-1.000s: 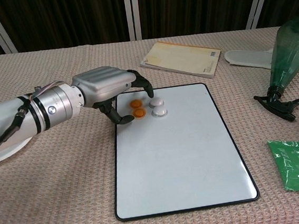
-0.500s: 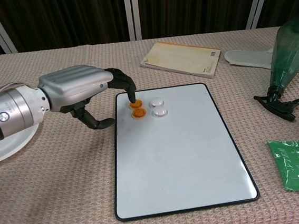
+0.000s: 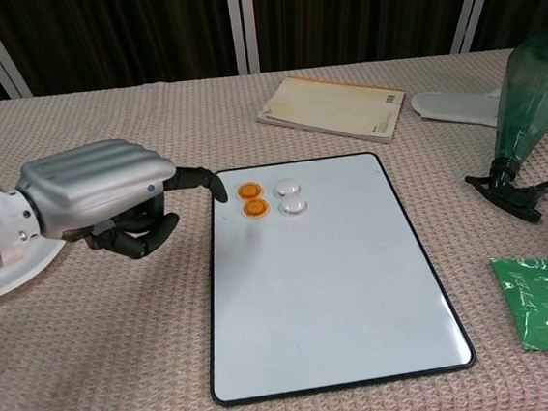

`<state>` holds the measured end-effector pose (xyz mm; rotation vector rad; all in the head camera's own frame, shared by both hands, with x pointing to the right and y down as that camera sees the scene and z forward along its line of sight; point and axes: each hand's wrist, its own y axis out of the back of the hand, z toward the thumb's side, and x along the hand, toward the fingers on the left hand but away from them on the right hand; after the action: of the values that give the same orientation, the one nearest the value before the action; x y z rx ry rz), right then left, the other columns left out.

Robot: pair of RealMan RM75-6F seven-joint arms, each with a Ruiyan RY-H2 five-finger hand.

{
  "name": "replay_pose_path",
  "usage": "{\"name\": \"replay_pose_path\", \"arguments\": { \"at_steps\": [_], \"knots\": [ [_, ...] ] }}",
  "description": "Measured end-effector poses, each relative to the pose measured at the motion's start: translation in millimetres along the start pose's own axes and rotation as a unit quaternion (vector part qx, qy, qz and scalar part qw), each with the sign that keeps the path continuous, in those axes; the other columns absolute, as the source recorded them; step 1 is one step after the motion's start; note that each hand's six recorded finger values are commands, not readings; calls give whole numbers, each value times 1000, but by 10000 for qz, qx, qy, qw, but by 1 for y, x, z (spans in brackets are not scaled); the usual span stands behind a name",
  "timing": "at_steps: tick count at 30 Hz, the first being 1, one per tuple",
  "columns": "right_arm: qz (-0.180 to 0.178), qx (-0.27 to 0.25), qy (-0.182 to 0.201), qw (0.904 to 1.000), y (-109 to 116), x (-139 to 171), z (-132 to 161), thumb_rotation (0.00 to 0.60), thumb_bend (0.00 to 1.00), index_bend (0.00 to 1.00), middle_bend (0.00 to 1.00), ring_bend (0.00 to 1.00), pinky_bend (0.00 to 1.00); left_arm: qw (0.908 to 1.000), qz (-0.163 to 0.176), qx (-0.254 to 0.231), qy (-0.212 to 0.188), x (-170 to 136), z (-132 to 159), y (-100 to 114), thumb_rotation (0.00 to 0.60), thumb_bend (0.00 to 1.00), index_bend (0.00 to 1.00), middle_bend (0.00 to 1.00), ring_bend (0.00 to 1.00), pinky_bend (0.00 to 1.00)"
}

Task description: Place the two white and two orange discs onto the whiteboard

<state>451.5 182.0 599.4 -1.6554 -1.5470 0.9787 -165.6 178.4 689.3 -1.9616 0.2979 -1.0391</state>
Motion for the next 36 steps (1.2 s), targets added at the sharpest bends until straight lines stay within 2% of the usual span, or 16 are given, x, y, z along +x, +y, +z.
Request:
{"name": "replay_pose_path", "arguments": {
  "at_steps": [5, 10, 18, 36],
  "knots": [
    [22, 6, -18, 10000, -1, 1, -1, 600, 608, 83, 7, 0, 0, 9993, 77, 366, -80, 8, 5, -5, 600, 641, 133, 1000, 873, 850],
    [17, 28, -34, 10000, -1, 0, -2, 600, 608, 83, 7, 0, 0, 9984, 157, 479, -257, 15, 19, -9, 600, 641, 96, 1000, 873, 850],
    [53, 38, -38, 10000, -3, 0, -3, 600, 609, 83, 8, 0, 0, 9967, 162, 763, -225, 34, 23, -17, 600, 641, 72, 1000, 873, 849],
    [68, 48, -54, 10000, -2, 1, -6, 600, 584, 83, 8, 0, 0, 9925, -186, 1200, -123, 47, 21, -32, 600, 646, 79, 1000, 873, 849]
  ]
}}
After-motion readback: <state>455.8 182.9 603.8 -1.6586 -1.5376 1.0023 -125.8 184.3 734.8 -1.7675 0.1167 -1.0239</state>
